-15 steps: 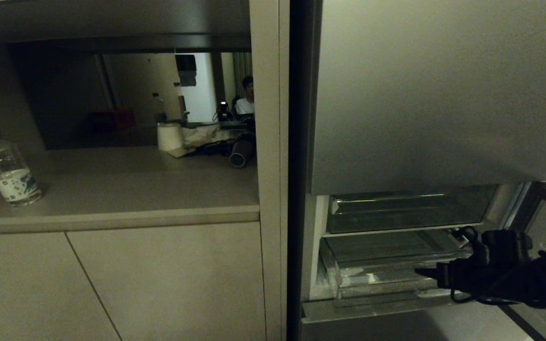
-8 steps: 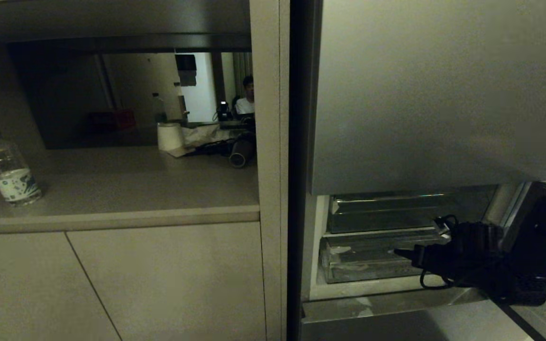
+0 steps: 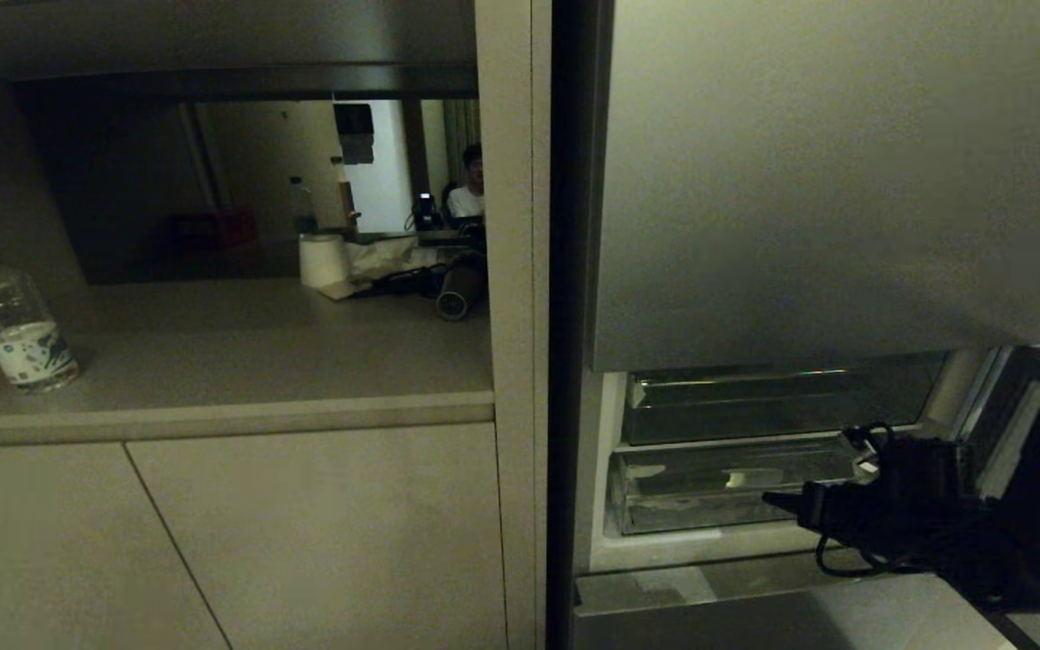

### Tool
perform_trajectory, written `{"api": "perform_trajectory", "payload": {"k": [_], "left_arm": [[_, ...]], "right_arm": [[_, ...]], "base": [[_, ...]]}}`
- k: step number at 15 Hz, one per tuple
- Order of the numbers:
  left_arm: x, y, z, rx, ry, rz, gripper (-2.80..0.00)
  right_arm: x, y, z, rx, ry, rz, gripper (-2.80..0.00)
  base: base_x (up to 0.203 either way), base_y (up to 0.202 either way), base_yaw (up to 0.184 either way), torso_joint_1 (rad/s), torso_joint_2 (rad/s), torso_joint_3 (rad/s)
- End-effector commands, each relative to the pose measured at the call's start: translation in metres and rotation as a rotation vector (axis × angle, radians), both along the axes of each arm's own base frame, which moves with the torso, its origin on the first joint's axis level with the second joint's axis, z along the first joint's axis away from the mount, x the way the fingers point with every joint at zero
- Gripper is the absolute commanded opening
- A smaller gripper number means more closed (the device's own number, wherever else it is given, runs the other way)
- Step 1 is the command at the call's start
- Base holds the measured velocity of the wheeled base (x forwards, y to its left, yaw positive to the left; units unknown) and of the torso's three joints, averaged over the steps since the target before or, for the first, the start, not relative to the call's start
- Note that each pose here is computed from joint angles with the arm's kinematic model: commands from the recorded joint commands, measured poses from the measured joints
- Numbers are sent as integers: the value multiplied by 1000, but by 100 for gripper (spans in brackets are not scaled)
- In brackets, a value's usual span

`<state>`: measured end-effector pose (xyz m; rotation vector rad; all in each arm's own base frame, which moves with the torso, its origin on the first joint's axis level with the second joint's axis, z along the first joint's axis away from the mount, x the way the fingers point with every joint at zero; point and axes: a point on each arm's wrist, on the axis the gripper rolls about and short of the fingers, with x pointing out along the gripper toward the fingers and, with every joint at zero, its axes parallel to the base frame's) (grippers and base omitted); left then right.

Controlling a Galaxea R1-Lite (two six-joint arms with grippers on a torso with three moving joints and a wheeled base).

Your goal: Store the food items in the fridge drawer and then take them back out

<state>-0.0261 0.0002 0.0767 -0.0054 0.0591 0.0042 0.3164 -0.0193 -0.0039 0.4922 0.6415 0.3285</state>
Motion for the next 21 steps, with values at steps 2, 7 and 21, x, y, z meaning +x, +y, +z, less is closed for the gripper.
{"api": "perform_trajectory", "payload": {"k": [2,7,21], "left_arm": [[0,0,0,0,1,1,-280],[0,0,0,0,1,1,-280],[0,0,0,0,1,1,-280]], "right_arm": [[-49,4,49,-18,-56,-23,-280],[-135,11,109,-71,-166,-75,-280],[-324,21,93,-548,-649,-278,-280]], "base": [[0,0,0,0,0,0],[0,0,0,0,0,0],[0,0,0,0,0,0]]}}
